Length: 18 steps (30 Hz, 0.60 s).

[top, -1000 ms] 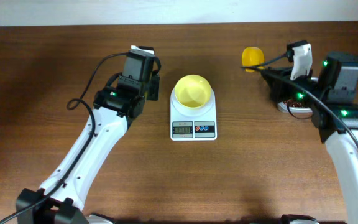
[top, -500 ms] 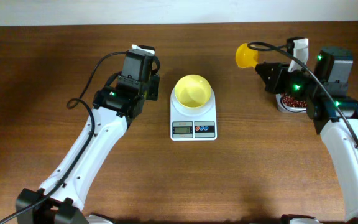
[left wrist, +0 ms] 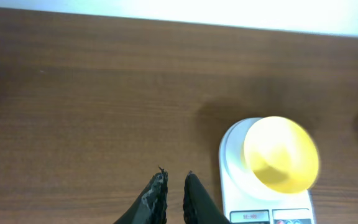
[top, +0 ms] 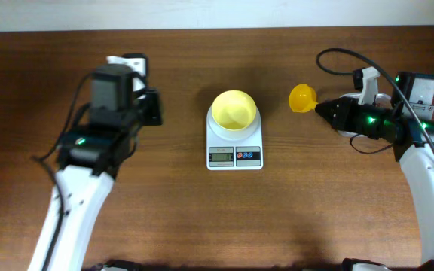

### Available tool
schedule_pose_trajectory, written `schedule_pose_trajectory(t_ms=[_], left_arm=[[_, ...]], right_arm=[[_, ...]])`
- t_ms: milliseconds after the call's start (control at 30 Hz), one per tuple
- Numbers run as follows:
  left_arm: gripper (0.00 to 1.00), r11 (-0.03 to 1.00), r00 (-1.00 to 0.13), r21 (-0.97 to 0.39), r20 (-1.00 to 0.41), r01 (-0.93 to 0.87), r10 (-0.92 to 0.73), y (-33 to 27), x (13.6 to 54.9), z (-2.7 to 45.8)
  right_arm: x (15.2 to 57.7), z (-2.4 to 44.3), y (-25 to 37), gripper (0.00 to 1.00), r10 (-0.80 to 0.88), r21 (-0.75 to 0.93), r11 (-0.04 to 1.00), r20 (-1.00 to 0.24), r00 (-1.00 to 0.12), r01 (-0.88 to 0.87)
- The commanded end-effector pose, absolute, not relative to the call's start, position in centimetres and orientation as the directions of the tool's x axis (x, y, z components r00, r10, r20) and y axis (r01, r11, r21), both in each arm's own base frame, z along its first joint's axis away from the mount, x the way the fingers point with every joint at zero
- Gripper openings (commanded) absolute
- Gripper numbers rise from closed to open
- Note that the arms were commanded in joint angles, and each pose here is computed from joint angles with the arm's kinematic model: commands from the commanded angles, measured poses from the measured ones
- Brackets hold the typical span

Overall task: Scoop item into bowl and weigh 50g on scale
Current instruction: 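Lower the held scoop into the red bean tub with the right gripper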

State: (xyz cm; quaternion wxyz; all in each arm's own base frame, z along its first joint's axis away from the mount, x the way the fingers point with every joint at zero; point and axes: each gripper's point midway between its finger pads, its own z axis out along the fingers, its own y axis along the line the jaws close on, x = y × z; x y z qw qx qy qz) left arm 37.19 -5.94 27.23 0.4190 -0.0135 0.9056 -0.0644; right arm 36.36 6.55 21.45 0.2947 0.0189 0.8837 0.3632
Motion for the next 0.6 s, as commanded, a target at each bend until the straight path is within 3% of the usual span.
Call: schedule_pose_trajectory(t_ms=[0,133,200,233,267,433,467,500,567], left_arm=[[0.14,0.972,-0.669,-0.231,-0.729,0.038,-0.147,-5.1,34.9,28.3],[0.15,0.985,-0.669,-0.161,-0.739,0.067,-0.076,-3.7,33.0,28.8],[0.29,0.985,-0.652,-0.123,-0.758,0.121,-0.015,-3.9,32.5,29.4],[0.50,0.985,-0.651,-0.123,-0.759,0.121,-0.015,-3.9,32.4,29.5],[0.99,0.985,-0.654,-0.123,-0.757,0.120,-0.015,-3.9,32.4,29.4],[0.99,0.985,-0.717,-0.135,-0.697,0.105,-0.019,-3.9,31.6,27.6],[0.99,0.984,-0.713,-0.099,-0.700,0.151,0.039,-4.0,31.5,27.5],[0.99,0.953,-0.687,-0.027,-0.700,0.300,0.197,-4.9,31.0,27.3],[0.99,0.857,-0.614,0.038,-0.681,0.515,0.399,-6.6,29.6,26.8]], right_arm=[[36.5,21.9,6.6,0.04,0.215,0.634,0.739,-0.542,-0.812,-0.228],[36.3,21.8,6.6,0.04,0.215,0.639,0.737,-0.531,-0.819,-0.220],[36.2,21.9,6.7,0.04,0.215,0.643,0.733,-0.530,-0.820,-0.223],[36.2,21.9,6.8,0.04,0.215,0.648,0.727,-0.529,-0.821,-0.228],[36.1,22.0,6.9,0.04,0.214,0.652,0.722,-0.529,-0.821,-0.231],[36.0,21.9,7.0,0.04,0.215,0.654,0.722,-0.523,-0.825,-0.227],[35.9,21.8,7.0,0.04,0.215,0.656,0.721,-0.516,-0.829,-0.221],[35.8,21.7,7.0,0.04,0.216,0.659,0.720,-0.508,-0.834,-0.215],[35.7,21.7,7.0,0.04,0.216,0.661,0.720,-0.504,-0.836,-0.212]])
